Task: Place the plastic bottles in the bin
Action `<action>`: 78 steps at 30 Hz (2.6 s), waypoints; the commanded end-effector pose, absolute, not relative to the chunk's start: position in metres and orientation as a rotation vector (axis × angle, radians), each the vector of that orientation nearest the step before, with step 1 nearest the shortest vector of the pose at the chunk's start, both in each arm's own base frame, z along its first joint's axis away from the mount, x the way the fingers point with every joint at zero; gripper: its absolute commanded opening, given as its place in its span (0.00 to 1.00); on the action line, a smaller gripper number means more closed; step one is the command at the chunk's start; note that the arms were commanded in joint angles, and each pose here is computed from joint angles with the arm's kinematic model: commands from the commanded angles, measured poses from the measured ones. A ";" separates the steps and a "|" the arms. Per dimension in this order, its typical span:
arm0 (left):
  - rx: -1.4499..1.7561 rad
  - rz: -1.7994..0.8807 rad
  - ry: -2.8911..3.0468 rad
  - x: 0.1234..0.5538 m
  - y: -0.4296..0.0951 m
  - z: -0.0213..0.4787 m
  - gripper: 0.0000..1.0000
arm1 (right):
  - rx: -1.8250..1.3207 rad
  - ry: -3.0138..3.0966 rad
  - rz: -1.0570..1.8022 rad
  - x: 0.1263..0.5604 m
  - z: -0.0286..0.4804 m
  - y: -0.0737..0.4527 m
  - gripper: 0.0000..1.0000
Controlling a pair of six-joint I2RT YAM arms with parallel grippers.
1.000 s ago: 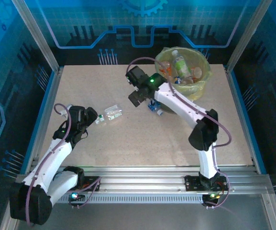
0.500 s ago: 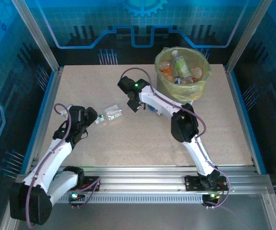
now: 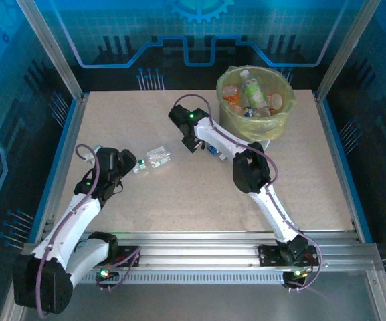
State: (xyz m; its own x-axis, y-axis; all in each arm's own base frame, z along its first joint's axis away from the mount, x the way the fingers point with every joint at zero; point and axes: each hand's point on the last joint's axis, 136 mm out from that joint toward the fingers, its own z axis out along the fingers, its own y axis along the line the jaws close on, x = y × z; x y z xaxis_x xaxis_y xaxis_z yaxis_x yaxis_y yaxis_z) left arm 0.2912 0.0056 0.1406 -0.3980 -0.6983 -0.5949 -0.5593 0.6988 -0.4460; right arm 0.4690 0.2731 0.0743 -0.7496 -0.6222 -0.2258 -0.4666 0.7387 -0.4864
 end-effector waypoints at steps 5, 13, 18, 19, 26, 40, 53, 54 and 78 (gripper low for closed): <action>-0.943 -0.227 2.119 0.292 0.004 0.143 0.99 | -0.842 2.630 -0.575 0.472 0.053 0.263 0.88; -0.940 -0.230 2.119 0.293 0.004 0.144 0.99 | -0.886 2.696 -0.441 0.460 0.036 0.275 0.84; -0.940 -0.228 2.120 0.293 0.004 0.144 0.99 | -0.908 2.719 -0.388 0.453 0.032 0.281 0.79; -0.941 -0.227 2.118 0.293 0.004 0.144 0.99 | -0.914 2.720 -0.383 0.451 0.032 0.282 0.78; -0.941 -0.226 2.120 0.293 0.004 0.143 0.99 | -0.945 2.713 -0.367 0.444 0.038 0.288 0.65; -0.938 -0.220 2.122 0.293 0.004 0.143 0.99 | -0.947 2.472 -0.149 0.419 0.167 0.331 0.35; -0.888 -0.229 2.120 0.297 0.002 0.151 0.99 | -0.711 2.005 0.024 0.393 0.401 0.286 0.34; -0.886 -0.230 2.120 0.298 0.001 0.151 0.99 | -0.674 1.983 -0.001 0.397 0.412 0.274 0.34; -0.863 -0.236 2.129 0.299 -0.001 0.154 0.99 | -0.110 2.015 -0.423 0.528 0.405 0.091 0.33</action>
State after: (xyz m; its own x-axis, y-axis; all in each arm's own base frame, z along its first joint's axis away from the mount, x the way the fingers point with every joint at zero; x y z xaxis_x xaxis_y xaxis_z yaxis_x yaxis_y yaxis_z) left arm 0.2937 0.0014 0.1431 -0.4358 -0.6631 -0.6085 -0.5236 0.7367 -0.4278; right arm 0.5193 0.1122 0.3990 -0.4722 -0.2954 -0.8305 0.0166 0.9390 -0.3434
